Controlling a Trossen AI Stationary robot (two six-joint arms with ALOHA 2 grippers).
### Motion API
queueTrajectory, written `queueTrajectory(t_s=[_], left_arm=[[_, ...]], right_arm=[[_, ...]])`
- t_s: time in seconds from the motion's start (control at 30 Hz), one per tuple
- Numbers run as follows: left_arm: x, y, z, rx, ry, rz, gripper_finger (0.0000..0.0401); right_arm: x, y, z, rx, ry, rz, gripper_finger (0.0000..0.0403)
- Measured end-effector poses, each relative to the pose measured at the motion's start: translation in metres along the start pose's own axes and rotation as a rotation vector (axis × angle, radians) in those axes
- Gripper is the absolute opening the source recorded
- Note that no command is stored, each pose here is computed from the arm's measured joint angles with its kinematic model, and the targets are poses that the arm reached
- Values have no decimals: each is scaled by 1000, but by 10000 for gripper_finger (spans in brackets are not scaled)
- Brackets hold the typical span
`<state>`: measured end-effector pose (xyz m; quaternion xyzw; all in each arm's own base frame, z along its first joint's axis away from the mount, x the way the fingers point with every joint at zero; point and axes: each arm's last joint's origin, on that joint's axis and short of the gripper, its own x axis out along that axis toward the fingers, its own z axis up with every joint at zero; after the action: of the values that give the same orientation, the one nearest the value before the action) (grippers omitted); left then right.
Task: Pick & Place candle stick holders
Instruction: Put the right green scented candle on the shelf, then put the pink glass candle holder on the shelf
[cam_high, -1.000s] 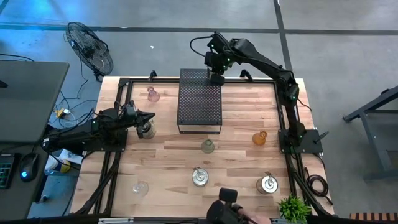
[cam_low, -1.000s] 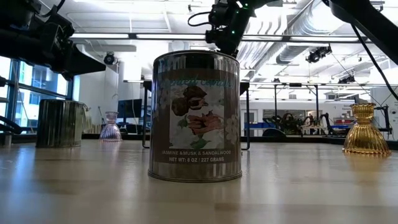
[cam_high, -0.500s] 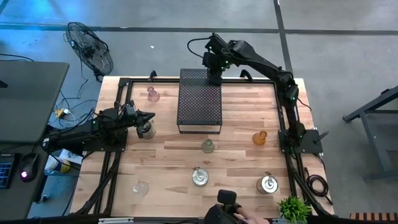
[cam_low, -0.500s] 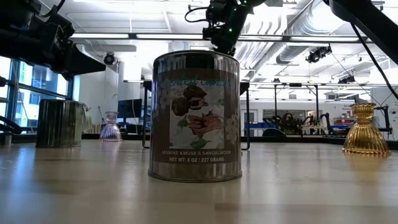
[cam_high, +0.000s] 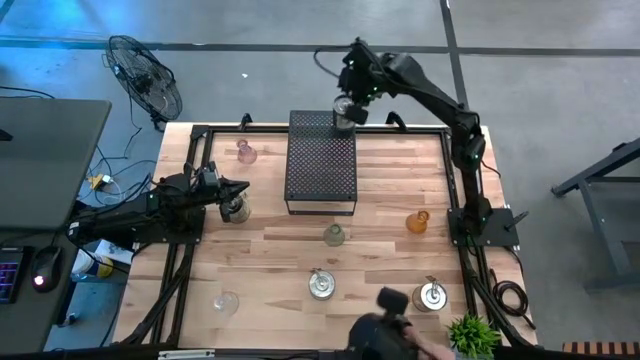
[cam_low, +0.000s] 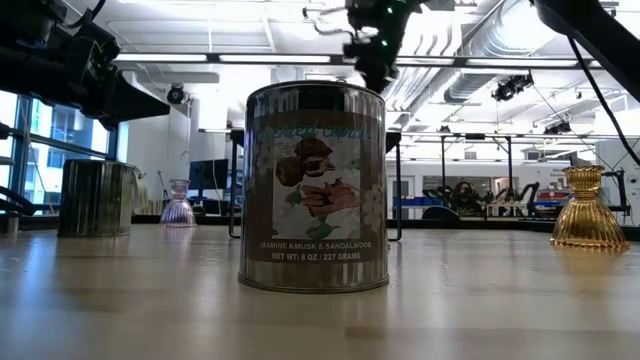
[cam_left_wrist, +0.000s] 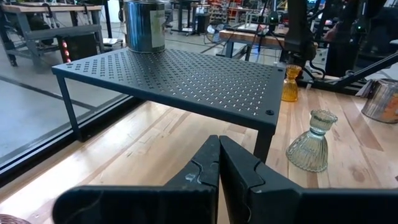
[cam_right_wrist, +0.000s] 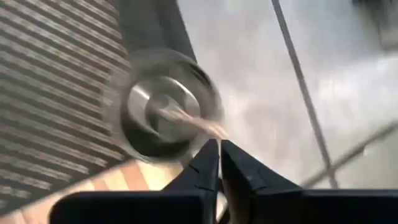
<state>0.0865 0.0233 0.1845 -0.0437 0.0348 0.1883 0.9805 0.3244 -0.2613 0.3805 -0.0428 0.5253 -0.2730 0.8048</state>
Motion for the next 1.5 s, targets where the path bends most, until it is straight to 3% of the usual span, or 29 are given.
queueTrajectory(t_s=[0.17,0.27,0.37,0.57,1.03,1.2,1.33,1.5], left_arm=[[0,0,0,0,0,0,1],[0,0,0,0,0,0,1],[0,0,0,0,0,0,1],[0,0,0,0,0,0,1],[0,0,0,0,0,-1,1],[0,0,0,0,0,0,1],[0,0,0,-9,0,0,1],[0,1,-1,-85,5,32,1]], right_arm=[[5,-23,-14,122,37,31,15],[7,-29,-16,146,8,107,3],[13,-28,-16,145,6,142,5],[29,-27,-14,130,40,102,2],[29,-18,-11,104,5,234,1],[29,-17,-11,99,8,221,0],[18,-17,-12,92,10,185,0],[-10,-16,-18,99,-69,237,0]])
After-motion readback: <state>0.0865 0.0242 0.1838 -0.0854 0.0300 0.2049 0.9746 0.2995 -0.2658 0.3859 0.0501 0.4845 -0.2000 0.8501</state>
